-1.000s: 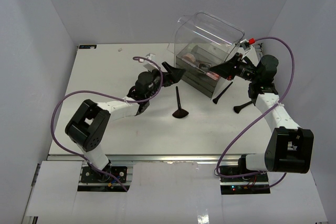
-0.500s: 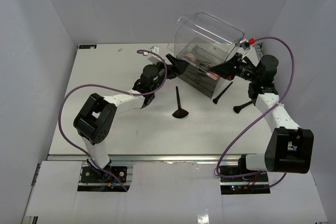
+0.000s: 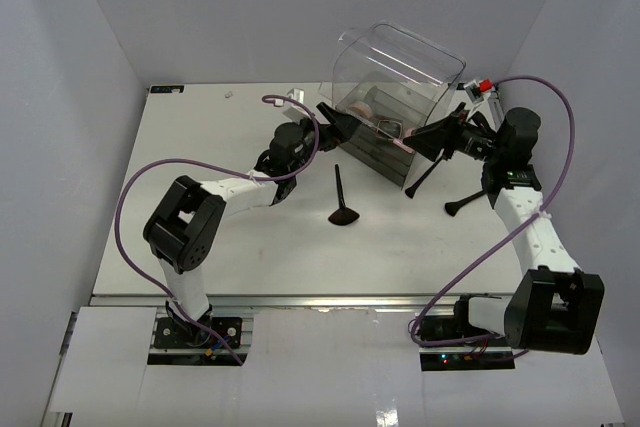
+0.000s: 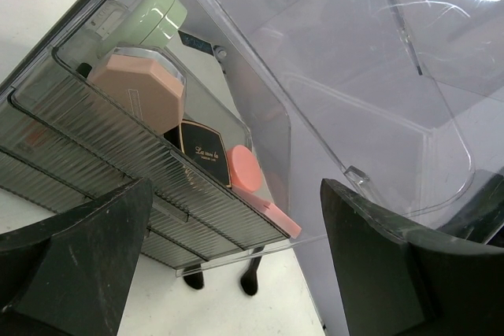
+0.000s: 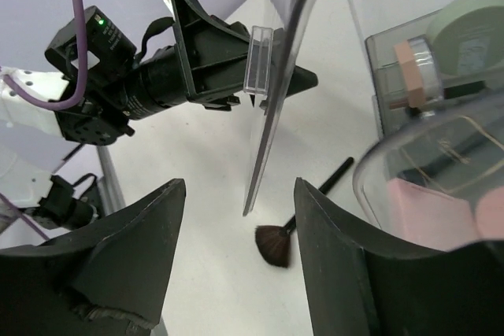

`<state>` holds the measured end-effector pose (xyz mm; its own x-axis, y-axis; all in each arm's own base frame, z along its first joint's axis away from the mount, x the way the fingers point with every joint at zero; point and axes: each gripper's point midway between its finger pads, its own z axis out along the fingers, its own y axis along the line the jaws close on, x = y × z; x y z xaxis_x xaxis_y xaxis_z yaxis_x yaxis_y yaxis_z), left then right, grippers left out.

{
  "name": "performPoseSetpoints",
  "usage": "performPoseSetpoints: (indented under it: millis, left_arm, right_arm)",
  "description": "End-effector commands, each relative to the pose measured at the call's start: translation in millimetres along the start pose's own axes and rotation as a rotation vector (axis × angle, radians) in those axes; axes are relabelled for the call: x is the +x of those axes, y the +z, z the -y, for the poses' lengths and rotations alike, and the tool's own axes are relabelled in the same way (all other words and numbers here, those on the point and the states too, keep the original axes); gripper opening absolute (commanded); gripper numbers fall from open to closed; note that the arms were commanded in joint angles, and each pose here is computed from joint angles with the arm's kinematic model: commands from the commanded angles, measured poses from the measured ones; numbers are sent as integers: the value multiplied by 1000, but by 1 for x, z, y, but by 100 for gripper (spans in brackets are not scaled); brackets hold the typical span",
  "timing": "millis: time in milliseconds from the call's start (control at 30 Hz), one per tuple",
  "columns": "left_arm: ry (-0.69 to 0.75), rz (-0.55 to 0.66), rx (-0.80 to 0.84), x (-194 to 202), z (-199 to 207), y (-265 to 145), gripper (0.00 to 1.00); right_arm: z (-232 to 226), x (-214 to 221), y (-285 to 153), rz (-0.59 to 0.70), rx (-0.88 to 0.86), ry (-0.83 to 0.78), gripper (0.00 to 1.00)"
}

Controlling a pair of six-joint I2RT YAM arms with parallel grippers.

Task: Organize the makeup

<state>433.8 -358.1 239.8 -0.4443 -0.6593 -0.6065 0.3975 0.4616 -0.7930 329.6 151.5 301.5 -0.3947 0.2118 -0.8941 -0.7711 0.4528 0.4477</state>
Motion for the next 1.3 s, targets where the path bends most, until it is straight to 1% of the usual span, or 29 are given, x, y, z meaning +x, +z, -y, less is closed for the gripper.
performPoseSetpoints:
  millis: [0,167,333,467,600,700,833,900,967,1133,1267]
  left_arm:
    - [-4,58,106,-30,39,0,98]
    - [-12,46,80,-27,27,-3,98]
    - [-38,-3,-3,-9,-5,-9,98]
    - [-61,-67,-98,10,-43,-18,98]
    - [-105,-112,-141,25,-70,-29,98]
    - [-119,-150,-132,33,-78,-32,98]
    - [-108,-215,-83,45,-80,-25,98]
    - [-105,-224,-56,45,-80,-22,98]
    - [-122,-256,-44,52,-86,-23,98]
    - [-155,-292,-23,60,-92,-18,98]
    - [-190,-314,10,65,-89,-10,91]
  right_arm:
    - [-6,-1,-19,-6,61,-135,64]
    - [-11,1,-34,2,117,-253,64]
    - [-14,5,-46,15,144,-349,66]
    - [-12,14,-50,5,131,-350,66]
    - [-19,22,-51,-17,59,-390,67]
    - [-23,26,-51,-27,19,-410,68]
    - [-19,29,-52,-30,24,-413,69]
    - [-17,29,-52,-31,28,-411,69]
    - [-15,30,-53,-31,33,-408,69]
    - [-12,29,-53,-32,44,-407,69]
    - [-8,31,-54,-34,50,-400,69]
